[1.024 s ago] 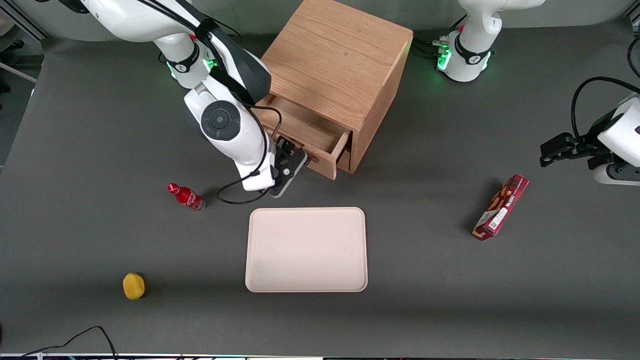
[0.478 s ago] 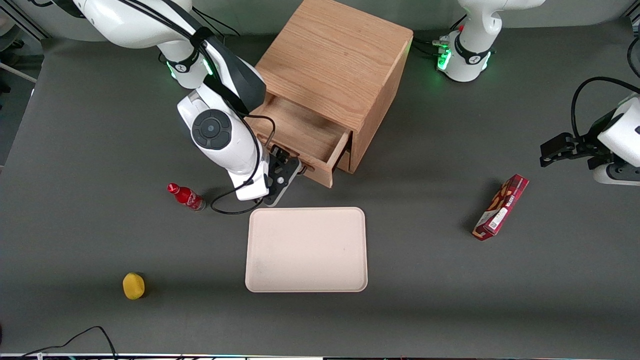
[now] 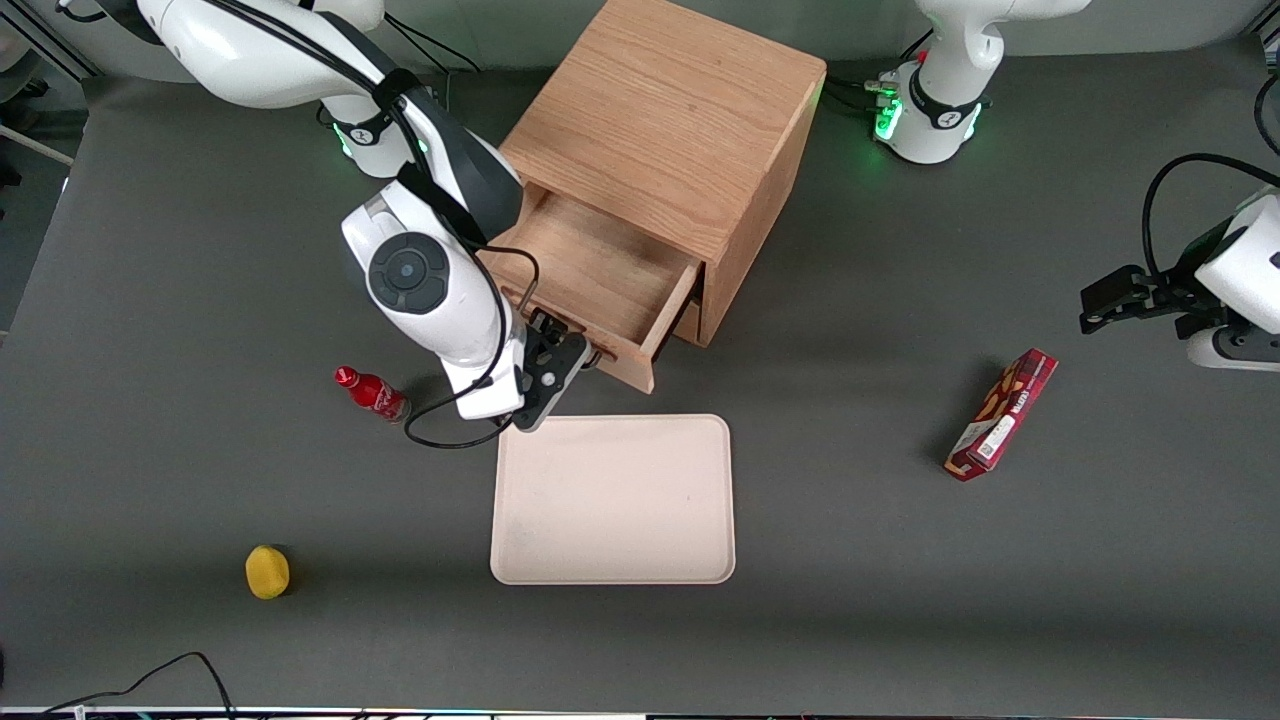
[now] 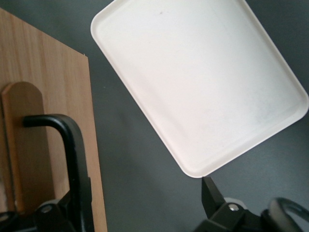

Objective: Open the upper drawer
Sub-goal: 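Keep pulling the upper drawer fully out with the right gripper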

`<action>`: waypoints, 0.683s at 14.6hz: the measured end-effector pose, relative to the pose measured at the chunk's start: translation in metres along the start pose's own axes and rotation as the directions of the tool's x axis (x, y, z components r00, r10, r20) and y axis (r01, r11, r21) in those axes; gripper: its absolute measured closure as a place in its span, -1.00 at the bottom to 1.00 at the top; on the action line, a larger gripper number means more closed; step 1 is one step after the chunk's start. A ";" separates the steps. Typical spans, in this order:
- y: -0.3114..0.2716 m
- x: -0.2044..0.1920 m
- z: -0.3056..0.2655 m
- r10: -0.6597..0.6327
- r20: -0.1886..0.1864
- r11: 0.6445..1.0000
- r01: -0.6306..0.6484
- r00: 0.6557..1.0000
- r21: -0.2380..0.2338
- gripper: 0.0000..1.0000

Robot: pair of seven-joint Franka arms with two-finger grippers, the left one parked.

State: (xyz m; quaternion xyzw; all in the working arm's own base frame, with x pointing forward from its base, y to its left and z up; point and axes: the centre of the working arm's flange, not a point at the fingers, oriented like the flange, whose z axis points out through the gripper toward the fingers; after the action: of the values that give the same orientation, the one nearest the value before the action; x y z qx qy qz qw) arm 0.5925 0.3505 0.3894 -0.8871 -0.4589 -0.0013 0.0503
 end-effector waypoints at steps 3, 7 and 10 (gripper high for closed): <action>0.010 0.001 -0.001 -0.009 0.000 1.000 0.009 1.000 -0.023 -1.00; 0.027 -0.002 -0.003 -0.025 -0.003 0.999 0.025 1.000 -0.038 -1.00; 0.034 -0.003 -0.004 -0.043 -0.005 0.998 0.043 0.999 -0.044 -1.00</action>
State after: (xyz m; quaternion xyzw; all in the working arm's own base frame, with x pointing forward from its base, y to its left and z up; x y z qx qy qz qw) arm 0.6187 0.3283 0.3900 -0.8778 -0.4777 -0.0149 0.0321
